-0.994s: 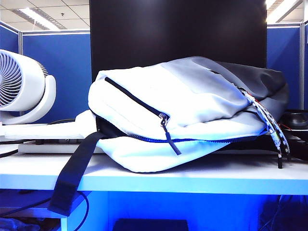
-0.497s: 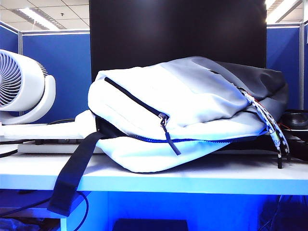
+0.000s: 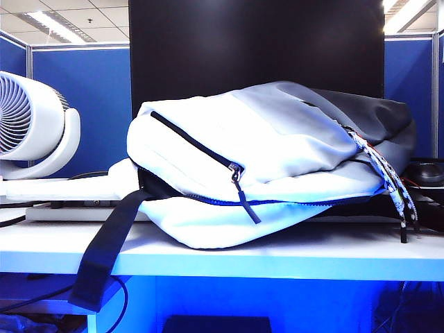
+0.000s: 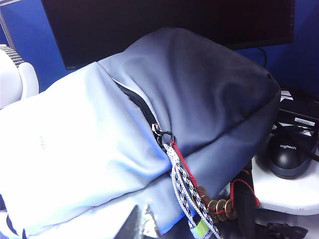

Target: Put the gray clothes into the backpack.

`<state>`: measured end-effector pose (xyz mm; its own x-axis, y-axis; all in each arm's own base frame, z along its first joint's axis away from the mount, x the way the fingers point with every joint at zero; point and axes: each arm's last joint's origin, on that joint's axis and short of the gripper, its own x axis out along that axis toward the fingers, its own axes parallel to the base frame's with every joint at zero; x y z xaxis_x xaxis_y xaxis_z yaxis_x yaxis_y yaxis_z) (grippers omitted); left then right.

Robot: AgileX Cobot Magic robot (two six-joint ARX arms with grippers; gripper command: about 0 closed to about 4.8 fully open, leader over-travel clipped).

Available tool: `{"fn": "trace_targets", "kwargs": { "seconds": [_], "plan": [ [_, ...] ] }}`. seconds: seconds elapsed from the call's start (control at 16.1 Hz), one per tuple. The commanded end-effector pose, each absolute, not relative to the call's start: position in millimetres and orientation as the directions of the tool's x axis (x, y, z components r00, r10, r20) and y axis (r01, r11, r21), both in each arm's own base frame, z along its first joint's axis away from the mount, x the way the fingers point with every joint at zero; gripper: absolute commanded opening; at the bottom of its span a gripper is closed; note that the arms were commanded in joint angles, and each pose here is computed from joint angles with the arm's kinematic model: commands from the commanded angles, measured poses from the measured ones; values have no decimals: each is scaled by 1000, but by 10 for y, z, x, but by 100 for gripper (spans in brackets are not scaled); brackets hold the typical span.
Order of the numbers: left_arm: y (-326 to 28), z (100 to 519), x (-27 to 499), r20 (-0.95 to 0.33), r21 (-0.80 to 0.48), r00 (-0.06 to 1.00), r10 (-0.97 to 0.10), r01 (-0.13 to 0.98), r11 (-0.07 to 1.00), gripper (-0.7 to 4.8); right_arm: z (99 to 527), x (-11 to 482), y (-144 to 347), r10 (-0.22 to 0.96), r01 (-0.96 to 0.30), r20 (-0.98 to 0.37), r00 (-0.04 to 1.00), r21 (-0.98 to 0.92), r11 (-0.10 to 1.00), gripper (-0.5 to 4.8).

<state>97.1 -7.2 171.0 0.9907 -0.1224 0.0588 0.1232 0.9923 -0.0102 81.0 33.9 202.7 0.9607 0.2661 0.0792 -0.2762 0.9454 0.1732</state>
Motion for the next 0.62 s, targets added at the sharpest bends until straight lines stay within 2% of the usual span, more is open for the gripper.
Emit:
{"fn": "trace_targets", "kwargs": {
  "seconds": [0.06, 0.62],
  "plan": [
    [-74, 1714, 969, 62, 6, 990, -126, 126, 992, -5, 2053, 805, 336, 264, -277, 96, 960, 173, 945, -5],
    [-65, 1715, 970, 63, -38, 993, -98, 100, 994, -5, 2053, 805, 336, 264, -277, 96, 960, 173, 945, -5]
  ]
}}
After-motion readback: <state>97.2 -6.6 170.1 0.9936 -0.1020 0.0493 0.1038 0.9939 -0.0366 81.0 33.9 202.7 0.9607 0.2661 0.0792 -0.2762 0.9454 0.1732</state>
